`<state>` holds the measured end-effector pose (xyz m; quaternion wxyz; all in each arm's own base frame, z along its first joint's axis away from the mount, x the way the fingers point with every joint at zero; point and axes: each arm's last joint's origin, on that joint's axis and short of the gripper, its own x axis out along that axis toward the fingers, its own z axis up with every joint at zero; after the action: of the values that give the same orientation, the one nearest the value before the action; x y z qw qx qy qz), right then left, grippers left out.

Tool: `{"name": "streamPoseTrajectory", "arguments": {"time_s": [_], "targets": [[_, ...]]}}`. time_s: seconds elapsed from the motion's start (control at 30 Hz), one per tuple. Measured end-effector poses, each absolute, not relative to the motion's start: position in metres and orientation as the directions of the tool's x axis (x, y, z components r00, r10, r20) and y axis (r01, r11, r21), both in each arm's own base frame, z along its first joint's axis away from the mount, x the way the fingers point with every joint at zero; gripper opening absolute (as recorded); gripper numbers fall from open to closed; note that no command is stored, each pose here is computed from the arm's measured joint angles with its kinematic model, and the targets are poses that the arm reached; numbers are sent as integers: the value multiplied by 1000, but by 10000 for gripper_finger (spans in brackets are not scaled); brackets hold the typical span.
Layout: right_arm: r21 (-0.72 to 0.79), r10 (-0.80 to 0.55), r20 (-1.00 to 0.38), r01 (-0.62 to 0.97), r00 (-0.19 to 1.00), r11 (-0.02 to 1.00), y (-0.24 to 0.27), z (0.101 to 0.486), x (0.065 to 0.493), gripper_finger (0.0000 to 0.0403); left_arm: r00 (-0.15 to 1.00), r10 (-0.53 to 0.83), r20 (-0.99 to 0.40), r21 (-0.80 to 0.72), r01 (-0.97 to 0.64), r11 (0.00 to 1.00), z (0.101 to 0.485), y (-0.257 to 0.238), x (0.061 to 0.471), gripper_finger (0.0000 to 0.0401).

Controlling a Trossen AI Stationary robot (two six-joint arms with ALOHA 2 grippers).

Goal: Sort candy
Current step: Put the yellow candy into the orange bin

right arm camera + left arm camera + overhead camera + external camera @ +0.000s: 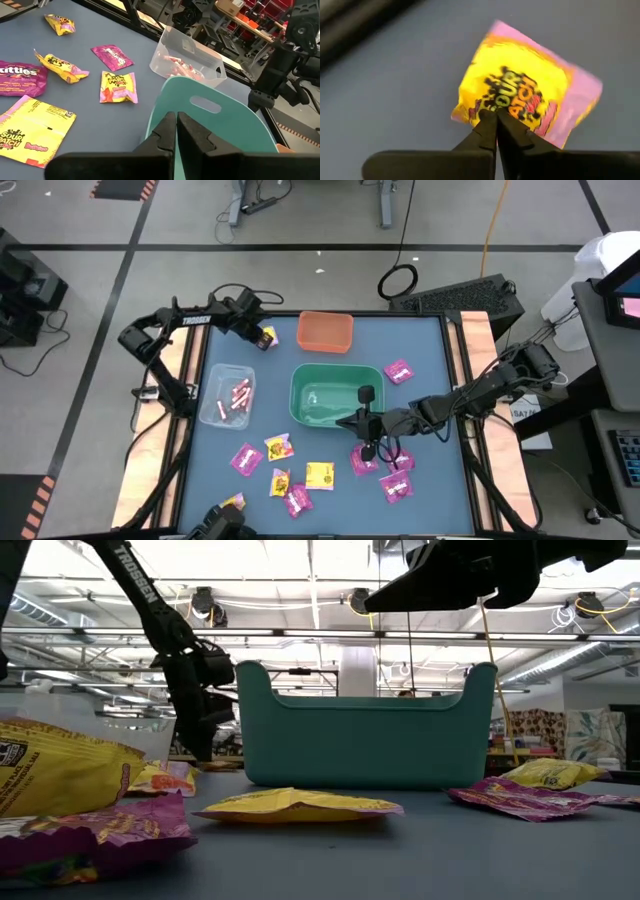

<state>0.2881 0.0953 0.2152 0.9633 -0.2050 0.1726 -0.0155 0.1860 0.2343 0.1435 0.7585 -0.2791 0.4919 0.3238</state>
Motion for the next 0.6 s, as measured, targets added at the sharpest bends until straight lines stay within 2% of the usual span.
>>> {"name": "streamPoseTrajectory", "arguments": {"time_s": [0.43,0.6], "targets": [[-377,-101,-324,-30,941,926,95,215,288,8,537,353,-766,-113,-653,749,231,188,195,14],[-372,-100,-310,-24,945,928,95,217,289,8,509,404,-760,-73,-685,725,233,185,198,15]]}}
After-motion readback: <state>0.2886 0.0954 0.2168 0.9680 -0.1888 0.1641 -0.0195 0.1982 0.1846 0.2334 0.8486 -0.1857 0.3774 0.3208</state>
